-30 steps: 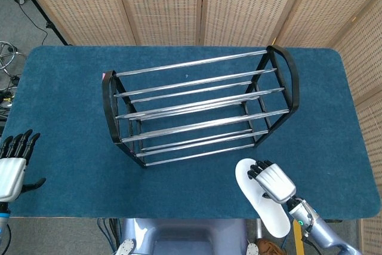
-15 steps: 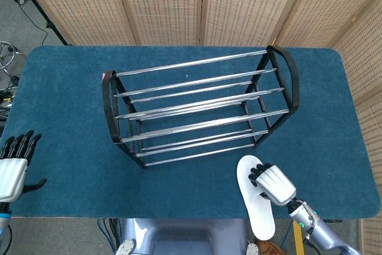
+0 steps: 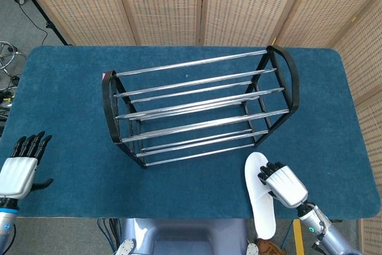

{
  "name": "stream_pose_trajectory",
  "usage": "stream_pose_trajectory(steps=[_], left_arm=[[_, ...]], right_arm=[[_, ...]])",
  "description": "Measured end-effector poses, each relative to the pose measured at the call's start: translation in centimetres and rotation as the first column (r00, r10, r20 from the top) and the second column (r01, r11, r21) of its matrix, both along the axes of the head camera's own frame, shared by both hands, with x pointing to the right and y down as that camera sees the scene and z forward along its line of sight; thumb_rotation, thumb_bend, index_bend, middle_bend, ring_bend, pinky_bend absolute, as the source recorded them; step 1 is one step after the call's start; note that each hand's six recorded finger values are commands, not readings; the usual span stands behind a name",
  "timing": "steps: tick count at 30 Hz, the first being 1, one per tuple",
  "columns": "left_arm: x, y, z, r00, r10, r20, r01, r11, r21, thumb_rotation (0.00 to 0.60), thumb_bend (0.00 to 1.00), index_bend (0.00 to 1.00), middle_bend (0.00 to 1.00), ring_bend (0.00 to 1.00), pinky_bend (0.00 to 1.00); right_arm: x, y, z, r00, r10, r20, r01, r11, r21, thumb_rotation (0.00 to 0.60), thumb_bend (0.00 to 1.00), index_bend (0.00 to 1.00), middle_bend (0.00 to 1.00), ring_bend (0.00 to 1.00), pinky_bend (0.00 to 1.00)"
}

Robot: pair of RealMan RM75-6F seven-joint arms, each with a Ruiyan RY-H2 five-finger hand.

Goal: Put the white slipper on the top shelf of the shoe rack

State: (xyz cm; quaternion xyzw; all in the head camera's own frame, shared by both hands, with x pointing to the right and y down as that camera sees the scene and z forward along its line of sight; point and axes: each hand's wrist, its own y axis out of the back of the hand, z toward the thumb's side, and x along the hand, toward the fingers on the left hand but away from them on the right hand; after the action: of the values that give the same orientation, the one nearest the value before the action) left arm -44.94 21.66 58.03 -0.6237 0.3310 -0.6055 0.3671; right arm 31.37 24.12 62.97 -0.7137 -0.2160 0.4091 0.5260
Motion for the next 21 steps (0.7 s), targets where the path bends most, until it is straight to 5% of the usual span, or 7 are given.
stream_pose_trajectory(steps=[12, 21], left_arm=[[0.7, 0.2, 1.2, 0.999, 0.037, -0.019, -0.037, 0.999, 0.02, 0.6, 0.0, 0.0, 0.0, 0.0, 0.0], [0.7, 0.2, 1.2, 0.999, 0.035, -0.018, -0.035, 0.999, 0.023, 0.6, 0.0, 0.0, 0.0, 0.0, 0.0]], right_arm=[[1.5, -1.6, -2.5, 1.0, 0.008, 0.012, -0.008, 0.999, 0.045, 0.6, 0.35, 0.62, 0.52, 0.46, 0.58], [2.6, -1.9, -4.2, 0.996, -0.092, -0.016, 0.093, 0.994, 0.053, 0.6, 0.35, 0.63, 0.53, 0.47, 0.58]])
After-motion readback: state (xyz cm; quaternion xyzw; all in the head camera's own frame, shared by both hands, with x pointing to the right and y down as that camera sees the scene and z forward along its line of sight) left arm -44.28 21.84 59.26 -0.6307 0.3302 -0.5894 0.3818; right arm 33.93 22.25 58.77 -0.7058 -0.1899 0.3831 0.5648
